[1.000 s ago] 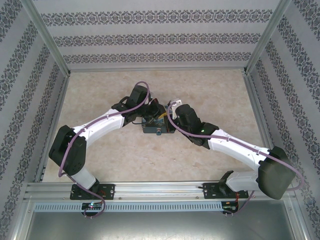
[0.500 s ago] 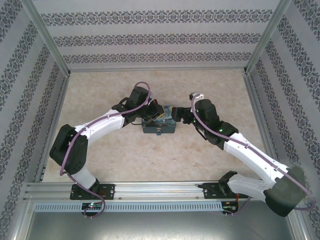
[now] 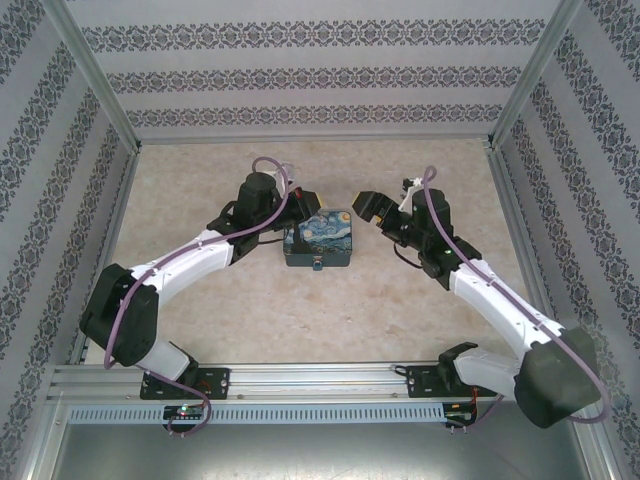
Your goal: Unlock the padlock with the key
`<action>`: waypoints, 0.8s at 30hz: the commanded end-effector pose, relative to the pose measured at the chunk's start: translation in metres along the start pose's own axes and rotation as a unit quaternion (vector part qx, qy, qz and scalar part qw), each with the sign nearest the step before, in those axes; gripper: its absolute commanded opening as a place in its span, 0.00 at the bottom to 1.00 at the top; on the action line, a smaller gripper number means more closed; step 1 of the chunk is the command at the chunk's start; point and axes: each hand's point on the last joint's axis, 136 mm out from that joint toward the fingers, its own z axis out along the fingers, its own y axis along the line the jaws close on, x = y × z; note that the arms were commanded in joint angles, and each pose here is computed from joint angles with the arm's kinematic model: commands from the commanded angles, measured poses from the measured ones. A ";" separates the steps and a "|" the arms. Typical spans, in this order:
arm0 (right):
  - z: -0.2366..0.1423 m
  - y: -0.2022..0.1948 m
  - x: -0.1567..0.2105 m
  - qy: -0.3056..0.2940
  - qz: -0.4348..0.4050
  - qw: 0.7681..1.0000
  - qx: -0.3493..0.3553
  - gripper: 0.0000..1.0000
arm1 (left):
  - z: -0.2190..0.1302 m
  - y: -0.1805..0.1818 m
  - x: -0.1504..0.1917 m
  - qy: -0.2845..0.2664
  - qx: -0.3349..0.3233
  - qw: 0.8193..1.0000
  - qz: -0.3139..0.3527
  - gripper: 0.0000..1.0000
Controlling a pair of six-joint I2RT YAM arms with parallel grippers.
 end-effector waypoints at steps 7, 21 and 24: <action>0.017 0.042 0.006 0.009 0.193 0.969 -0.151 0.80 | -0.014 -0.023 -0.042 -0.131 0.093 0.987 -0.019 0.00; 0.047 0.065 0.021 -0.021 0.302 0.935 -0.186 0.63 | -0.014 -0.015 -0.052 -0.177 0.111 0.976 -0.060 0.00; 0.055 0.071 0.022 -0.020 0.315 0.928 -0.199 0.62 | -0.014 -0.013 -0.051 -0.176 0.110 0.976 -0.063 0.00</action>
